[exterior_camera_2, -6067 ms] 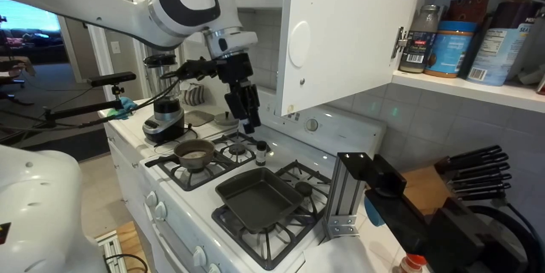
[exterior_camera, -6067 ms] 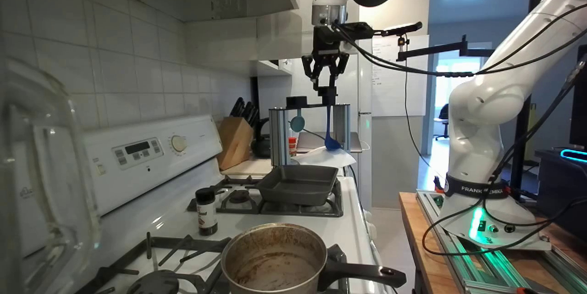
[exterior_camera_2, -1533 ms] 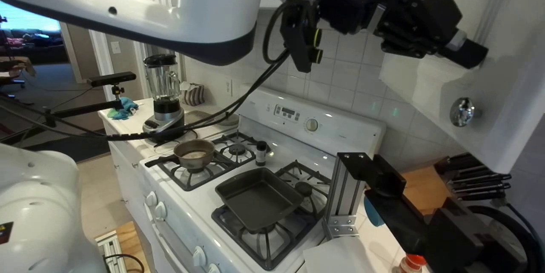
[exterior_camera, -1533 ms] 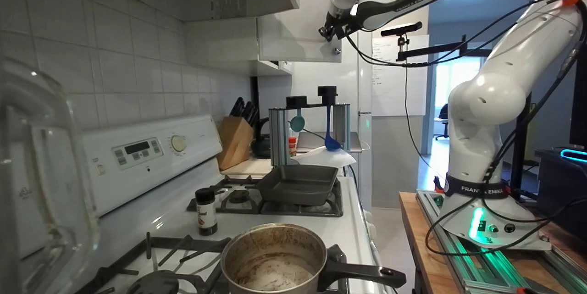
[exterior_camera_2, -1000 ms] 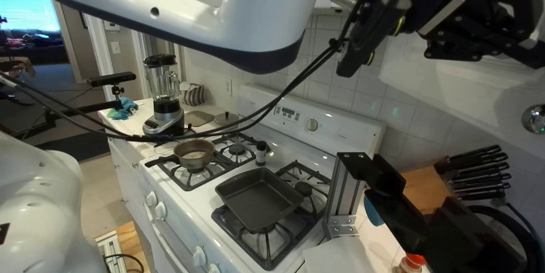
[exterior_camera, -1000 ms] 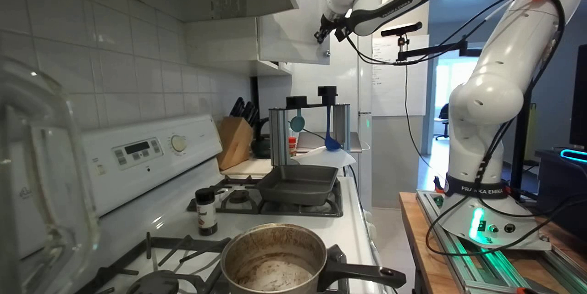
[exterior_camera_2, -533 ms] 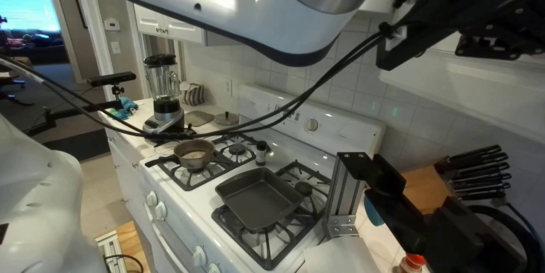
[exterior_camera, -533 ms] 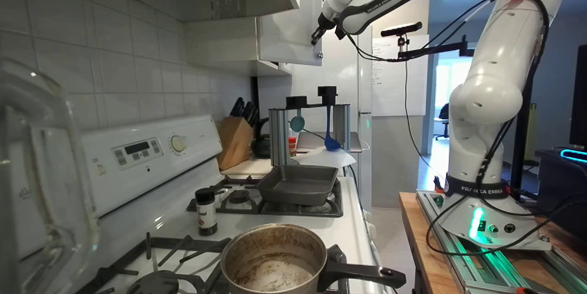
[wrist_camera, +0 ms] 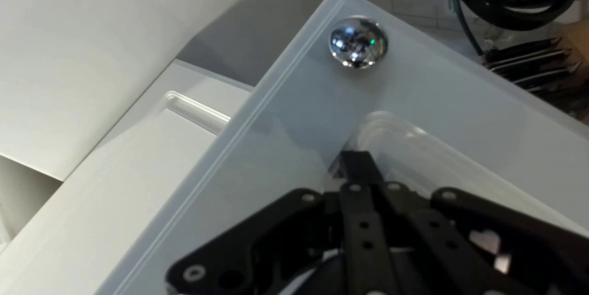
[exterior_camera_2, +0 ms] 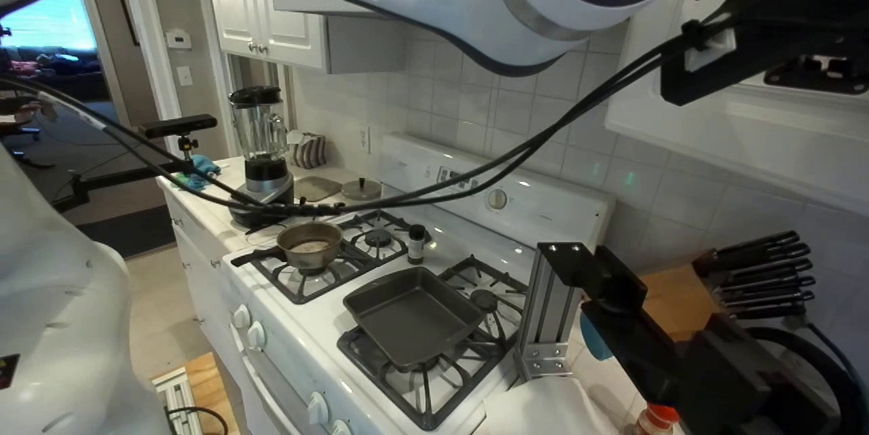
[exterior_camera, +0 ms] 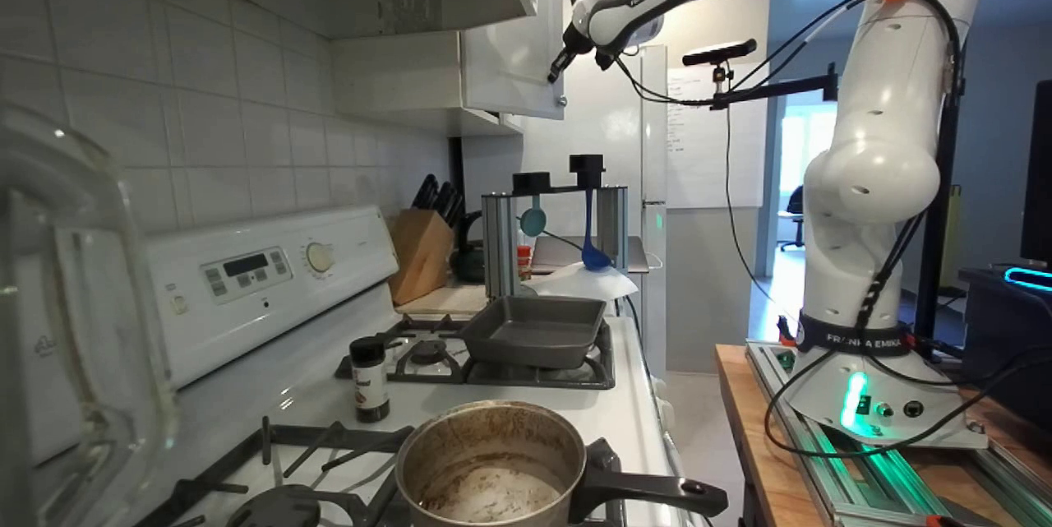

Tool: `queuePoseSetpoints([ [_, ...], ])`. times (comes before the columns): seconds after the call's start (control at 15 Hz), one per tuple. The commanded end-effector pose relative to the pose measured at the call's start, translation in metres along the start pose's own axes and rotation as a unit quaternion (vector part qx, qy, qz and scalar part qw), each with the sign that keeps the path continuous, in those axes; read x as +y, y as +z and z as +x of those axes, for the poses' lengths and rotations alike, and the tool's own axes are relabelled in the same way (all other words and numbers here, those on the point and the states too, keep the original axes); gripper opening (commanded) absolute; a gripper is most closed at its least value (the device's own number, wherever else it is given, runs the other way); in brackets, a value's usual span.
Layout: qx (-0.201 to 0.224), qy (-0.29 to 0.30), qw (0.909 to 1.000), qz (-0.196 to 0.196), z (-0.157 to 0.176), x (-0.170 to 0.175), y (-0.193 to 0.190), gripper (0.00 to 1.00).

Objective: Close the top cabinet door

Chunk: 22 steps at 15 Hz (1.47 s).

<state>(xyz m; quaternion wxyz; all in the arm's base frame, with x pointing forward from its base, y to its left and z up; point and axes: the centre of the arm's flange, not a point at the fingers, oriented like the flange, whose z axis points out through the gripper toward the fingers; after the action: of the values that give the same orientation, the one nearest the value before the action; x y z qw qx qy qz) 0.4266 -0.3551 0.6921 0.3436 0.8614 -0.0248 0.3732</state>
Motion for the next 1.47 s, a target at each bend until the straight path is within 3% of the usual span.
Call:
queuePoseSetpoints([
  [0.0, 0.0, 0.002, 1.0, 0.009, 0.019, 0.023, 0.03, 0.0],
  [0.53, -0.003, 0.056, 0.9984, 0.002, 0.04, 0.026, 0.056, 0.0],
  [1.0, -0.005, 0.061, 0.9981, -0.004, 0.035, 0.019, 0.037, 0.0],
  [1.2, -0.028, 0.071, 0.9971, 0.003, 0.034, 0.013, 0.018, 0.0],
  [1.4, -0.075, 0.089, 0.9923, 0.042, 0.035, -0.002, -0.009, 0.0],
])
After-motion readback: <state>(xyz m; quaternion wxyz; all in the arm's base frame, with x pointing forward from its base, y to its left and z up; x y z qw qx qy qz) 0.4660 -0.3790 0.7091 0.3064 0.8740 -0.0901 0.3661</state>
